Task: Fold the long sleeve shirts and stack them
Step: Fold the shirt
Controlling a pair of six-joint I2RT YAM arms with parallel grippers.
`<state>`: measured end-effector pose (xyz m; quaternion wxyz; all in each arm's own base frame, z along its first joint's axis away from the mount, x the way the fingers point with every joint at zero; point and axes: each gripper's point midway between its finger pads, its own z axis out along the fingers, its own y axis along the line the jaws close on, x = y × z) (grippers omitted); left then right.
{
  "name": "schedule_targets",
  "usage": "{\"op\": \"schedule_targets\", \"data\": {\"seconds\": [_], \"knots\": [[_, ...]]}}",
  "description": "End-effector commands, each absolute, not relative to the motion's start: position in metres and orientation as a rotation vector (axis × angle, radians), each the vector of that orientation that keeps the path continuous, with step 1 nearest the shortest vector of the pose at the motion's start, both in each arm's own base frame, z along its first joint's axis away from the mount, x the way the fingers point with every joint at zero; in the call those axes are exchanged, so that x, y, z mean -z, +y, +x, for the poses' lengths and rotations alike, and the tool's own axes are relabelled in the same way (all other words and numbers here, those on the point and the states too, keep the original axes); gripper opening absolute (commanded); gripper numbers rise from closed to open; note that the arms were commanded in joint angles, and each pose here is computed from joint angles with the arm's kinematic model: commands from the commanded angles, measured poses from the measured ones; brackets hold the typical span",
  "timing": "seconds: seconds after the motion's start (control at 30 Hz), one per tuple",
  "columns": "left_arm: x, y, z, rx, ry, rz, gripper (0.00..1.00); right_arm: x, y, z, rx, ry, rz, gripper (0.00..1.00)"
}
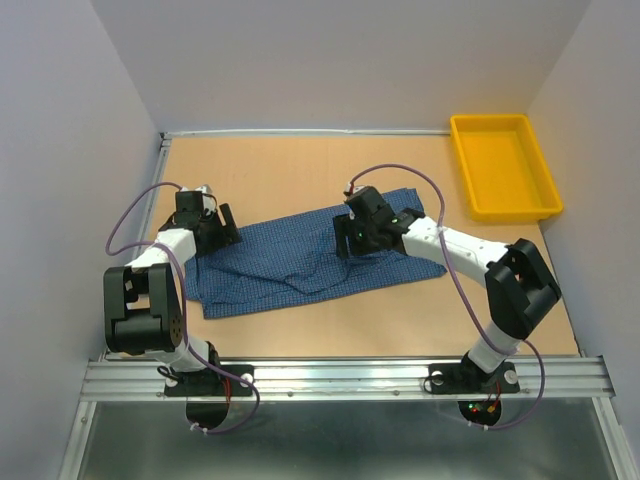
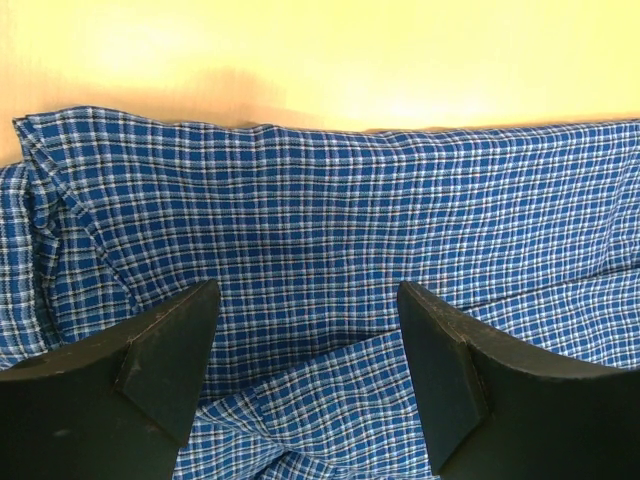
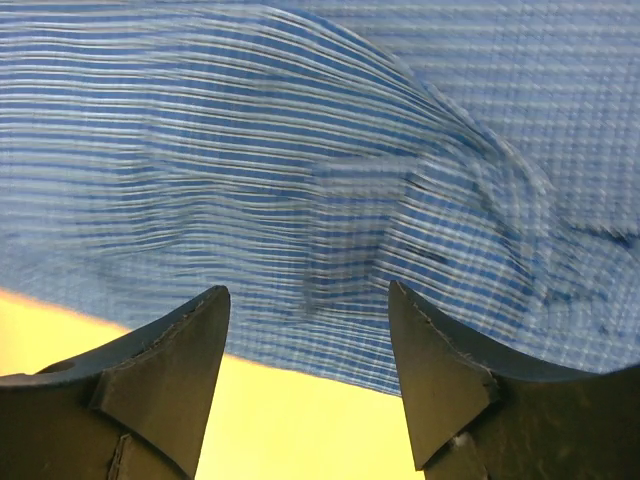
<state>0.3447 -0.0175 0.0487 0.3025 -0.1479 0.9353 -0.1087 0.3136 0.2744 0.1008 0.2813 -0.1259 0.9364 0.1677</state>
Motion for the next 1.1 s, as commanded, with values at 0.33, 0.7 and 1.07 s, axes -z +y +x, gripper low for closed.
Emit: {"op": "schedule_targets", "data": {"seconds": [0.33, 0.7, 1.07], "knots": [[-0.063, -0.019, 0.353, 0.276, 2.435, -0.353, 0.83, -0.099, 0.217, 0.321, -0.273, 2.423, 0.095, 0.63], [-0.064, -0.021, 0.353, 0.277, 2.439, -0.343, 0.83, -0.109, 0.210, 0.323, -0.821, 2.271, 0.363, 0.50], [-0.063, -0.021, 0.352, 0.273, 2.442, -0.341, 0.83, -0.082, 0.227, 0.320, -0.970, 2.280, 0.409, 0.46]]}}
